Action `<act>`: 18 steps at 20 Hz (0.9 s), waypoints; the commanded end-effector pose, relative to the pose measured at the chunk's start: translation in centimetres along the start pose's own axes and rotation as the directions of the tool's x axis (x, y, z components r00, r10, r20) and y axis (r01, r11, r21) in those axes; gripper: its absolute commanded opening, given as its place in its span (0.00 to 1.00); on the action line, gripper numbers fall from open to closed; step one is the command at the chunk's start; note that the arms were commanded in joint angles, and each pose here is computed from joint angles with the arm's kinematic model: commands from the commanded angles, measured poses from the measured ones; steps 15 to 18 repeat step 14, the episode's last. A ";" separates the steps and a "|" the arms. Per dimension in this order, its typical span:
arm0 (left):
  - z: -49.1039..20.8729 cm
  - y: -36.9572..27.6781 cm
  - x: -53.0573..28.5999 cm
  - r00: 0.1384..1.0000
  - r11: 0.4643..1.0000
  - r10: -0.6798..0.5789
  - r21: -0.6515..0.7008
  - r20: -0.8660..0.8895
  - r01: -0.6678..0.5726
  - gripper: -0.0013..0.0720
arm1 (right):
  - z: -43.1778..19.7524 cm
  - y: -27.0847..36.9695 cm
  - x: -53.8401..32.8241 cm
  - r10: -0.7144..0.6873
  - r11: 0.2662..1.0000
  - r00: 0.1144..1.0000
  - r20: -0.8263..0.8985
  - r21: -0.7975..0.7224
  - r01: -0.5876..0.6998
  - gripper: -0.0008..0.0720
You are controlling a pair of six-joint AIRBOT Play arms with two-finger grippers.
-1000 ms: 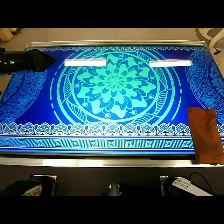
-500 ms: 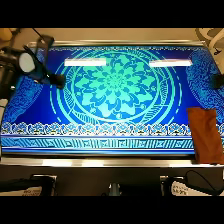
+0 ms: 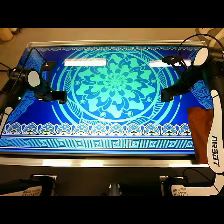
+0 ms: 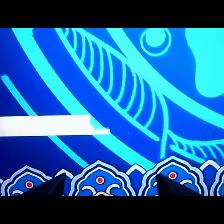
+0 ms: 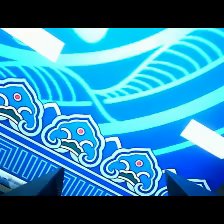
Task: Fold the shirts.
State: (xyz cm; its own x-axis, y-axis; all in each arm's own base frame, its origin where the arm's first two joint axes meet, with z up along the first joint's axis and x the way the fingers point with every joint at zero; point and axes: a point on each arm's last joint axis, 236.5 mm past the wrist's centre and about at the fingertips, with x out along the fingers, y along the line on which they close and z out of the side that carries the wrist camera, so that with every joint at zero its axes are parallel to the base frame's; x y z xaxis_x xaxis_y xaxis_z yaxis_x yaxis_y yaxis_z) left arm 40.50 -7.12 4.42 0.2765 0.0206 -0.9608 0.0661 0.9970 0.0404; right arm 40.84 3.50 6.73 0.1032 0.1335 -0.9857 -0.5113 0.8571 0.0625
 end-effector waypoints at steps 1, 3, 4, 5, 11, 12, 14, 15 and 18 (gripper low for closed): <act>0.1 0.4 0.2 1.000 1.000 -0.001 -0.023 0.004 0.002 0.93 | -0.1 0.7 0.3 0.007 1.000 1.000 -0.025 -0.014 -0.008 0.95; 0.0 0.4 0.4 1.000 1.000 -0.002 -0.021 0.001 0.002 0.93 | -0.1 0.7 0.3 0.007 1.000 1.000 -0.025 -0.014 -0.008 0.95; 0.0 0.4 0.4 1.000 1.000 -0.002 -0.022 0.001 0.002 0.93 | -0.1 0.7 0.3 0.007 1.000 1.000 -0.025 -0.014 -0.008 0.95; 0.0 0.4 0.4 1.000 1.000 -0.002 -0.022 0.001 0.002 0.93 | -0.1 0.7 0.3 0.007 1.000 1.000 -0.025 -0.014 -0.008 0.95; 0.0 0.4 0.4 1.000 1.000 -0.002 -0.021 0.001 0.002 0.93 | -0.1 0.7 0.4 0.007 1.000 1.000 -0.025 -0.014 -0.007 0.95; 0.0 0.4 0.4 1.000 1.000 -0.002 -0.022 0.001 0.002 0.93 | -0.1 0.7 0.3 0.007 1.000 1.000 -0.025 -0.014 -0.008 0.95; 0.0 0.4 0.4 1.000 1.000 -0.002 -0.022 0.001 0.002 0.93 | -0.1 0.7 0.3 0.007 1.000 1.000 -0.025 -0.014 -0.008 0.95; 0.0 0.4 0.4 1.000 1.000 -0.002 -0.022 0.001 0.002 0.93 | -0.1 0.7 0.3 0.007 1.000 1.000 -0.025 -0.014 -0.008 0.95; 0.0 0.4 0.4 1.000 1.000 -0.002 -0.022 0.001 0.002 0.93 | -0.1 0.7 0.3 0.007 1.000 1.000 -0.025 -0.014 -0.008 0.95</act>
